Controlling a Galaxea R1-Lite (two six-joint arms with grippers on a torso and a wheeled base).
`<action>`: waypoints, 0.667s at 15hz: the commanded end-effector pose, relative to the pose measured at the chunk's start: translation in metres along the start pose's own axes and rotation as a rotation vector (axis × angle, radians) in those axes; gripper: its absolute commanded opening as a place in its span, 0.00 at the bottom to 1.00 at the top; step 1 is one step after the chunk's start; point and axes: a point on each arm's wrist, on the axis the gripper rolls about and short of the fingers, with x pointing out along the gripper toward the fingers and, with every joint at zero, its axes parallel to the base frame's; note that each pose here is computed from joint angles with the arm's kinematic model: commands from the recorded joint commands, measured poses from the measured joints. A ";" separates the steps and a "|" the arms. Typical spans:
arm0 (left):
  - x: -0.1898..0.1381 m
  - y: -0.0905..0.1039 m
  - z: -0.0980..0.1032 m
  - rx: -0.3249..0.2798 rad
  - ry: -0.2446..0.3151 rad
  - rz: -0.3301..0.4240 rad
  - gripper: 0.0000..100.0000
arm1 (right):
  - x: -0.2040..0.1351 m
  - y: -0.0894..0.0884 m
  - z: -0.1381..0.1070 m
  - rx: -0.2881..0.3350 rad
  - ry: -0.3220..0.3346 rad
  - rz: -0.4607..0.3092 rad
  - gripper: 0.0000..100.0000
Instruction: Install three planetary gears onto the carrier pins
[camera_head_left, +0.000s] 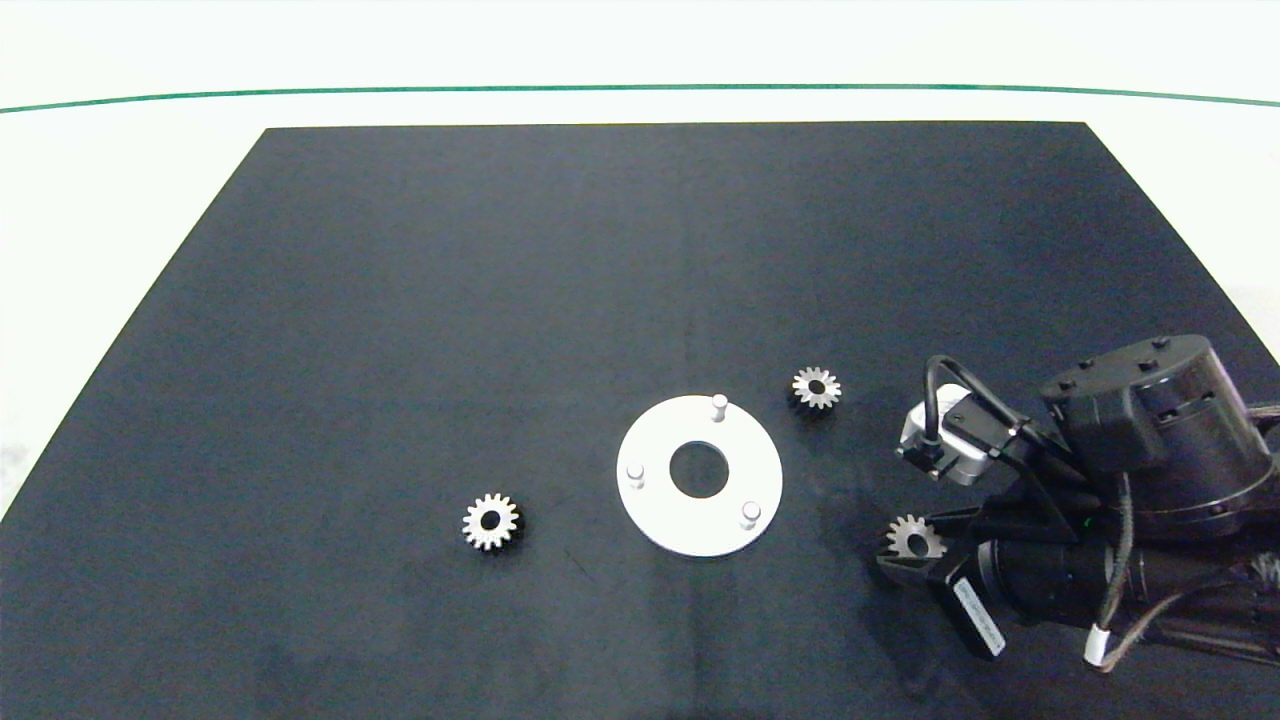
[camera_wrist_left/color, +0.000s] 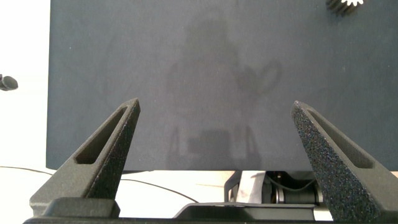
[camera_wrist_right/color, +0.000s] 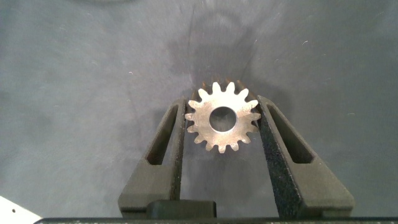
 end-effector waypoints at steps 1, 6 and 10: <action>0.000 0.000 0.000 0.001 0.003 0.000 1.00 | -0.020 0.002 0.017 -0.006 -0.085 0.011 0.13; -0.001 0.000 0.002 0.008 -0.009 0.004 1.00 | -0.023 0.015 0.039 -0.047 -0.117 0.029 0.13; -0.002 0.000 0.002 0.008 -0.010 0.010 1.00 | -0.008 0.033 0.047 -0.086 -0.089 0.061 0.13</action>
